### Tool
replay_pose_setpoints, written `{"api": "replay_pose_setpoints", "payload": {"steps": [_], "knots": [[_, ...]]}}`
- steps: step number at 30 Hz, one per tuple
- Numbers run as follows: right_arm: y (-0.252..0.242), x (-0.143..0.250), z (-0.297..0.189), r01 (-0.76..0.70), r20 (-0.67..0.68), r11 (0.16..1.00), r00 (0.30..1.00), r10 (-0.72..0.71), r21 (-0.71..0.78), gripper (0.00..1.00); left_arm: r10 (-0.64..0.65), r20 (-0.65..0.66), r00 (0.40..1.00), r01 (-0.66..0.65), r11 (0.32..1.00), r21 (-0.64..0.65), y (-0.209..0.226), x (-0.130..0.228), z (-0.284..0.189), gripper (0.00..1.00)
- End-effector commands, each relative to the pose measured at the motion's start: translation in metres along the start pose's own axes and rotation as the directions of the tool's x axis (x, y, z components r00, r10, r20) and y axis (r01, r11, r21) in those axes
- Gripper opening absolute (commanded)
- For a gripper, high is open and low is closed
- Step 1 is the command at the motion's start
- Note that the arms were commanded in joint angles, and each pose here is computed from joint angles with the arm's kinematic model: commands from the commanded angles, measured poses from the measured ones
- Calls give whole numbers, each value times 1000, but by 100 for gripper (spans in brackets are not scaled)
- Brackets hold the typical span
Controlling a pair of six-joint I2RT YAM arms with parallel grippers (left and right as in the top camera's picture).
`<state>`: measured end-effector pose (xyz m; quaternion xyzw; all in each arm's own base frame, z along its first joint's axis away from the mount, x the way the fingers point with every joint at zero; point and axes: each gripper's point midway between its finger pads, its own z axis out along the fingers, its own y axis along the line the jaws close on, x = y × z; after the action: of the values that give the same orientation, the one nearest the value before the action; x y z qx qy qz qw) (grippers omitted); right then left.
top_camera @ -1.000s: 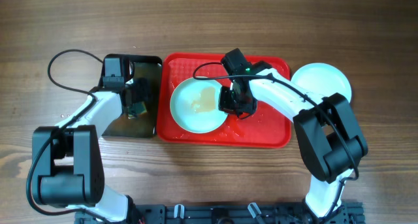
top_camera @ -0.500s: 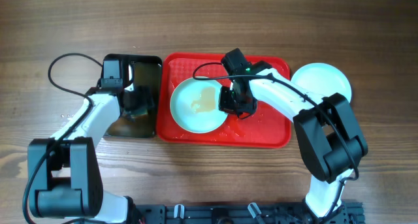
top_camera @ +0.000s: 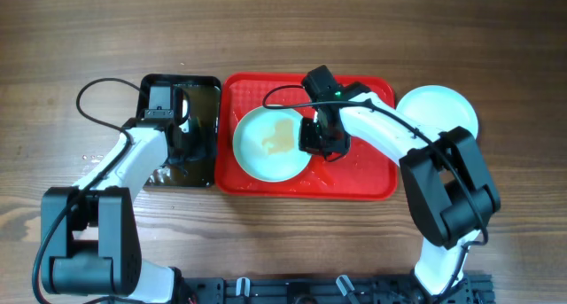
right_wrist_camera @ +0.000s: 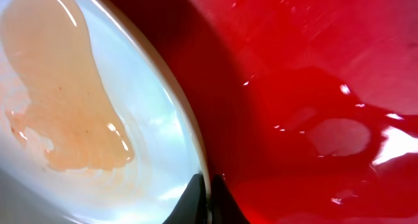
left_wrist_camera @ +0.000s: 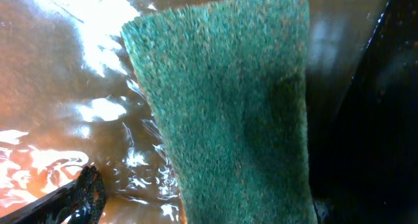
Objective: Clean dirty plates on tray and stack at the side
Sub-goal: 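Return the sponge into the black tray with the left gripper, then carry the last plate right with the right gripper onto the stack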
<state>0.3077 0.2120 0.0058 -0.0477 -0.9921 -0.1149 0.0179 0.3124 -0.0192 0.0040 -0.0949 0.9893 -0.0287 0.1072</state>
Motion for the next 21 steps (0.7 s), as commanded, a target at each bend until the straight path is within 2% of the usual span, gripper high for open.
{"api": "replay_pose_setpoints", "payload": {"steps": [1, 6, 10, 13, 15, 17, 21], "knots": [[-8, -18, -41, 84, 163, 993, 982, -96, 77, 4, 19, -35, 999, -18, 999, 33, -10, 10, 3, 100], [-21, -29, -97, 155, 314, 969, 926, -210, 192, 4, 19, -36, 999, -18, 999, 33, -10, 10, 3, 100], [-53, -36, -136, 84, 408, 924, 880, -244, 372, 4, 19, -35, 999, -18, 999, 33, -10, 10, 3, 100], [-67, -42, -170, 18, 493, 866, 816, -302, 500, 4, 19, -34, 999, -18, 999, 34, -10, 10, 3, 100], [-68, -47, -194, 10, 508, 771, 747, -429, 637, 4, 19, -34, 999, -18, 999, 34, -10, 10, 3, 100], [-55, -51, -212, 42, 463, 653, 671, -579, 756, 4, 19, -34, 999, -18, 999, 34, -10, 10, 3, 100], [-23, -49, -233, 54, 390, 498, 552, -737, 865, 4, 19, -34, 999, -18, 999, 34, -10, 10, 3, 100]]}}
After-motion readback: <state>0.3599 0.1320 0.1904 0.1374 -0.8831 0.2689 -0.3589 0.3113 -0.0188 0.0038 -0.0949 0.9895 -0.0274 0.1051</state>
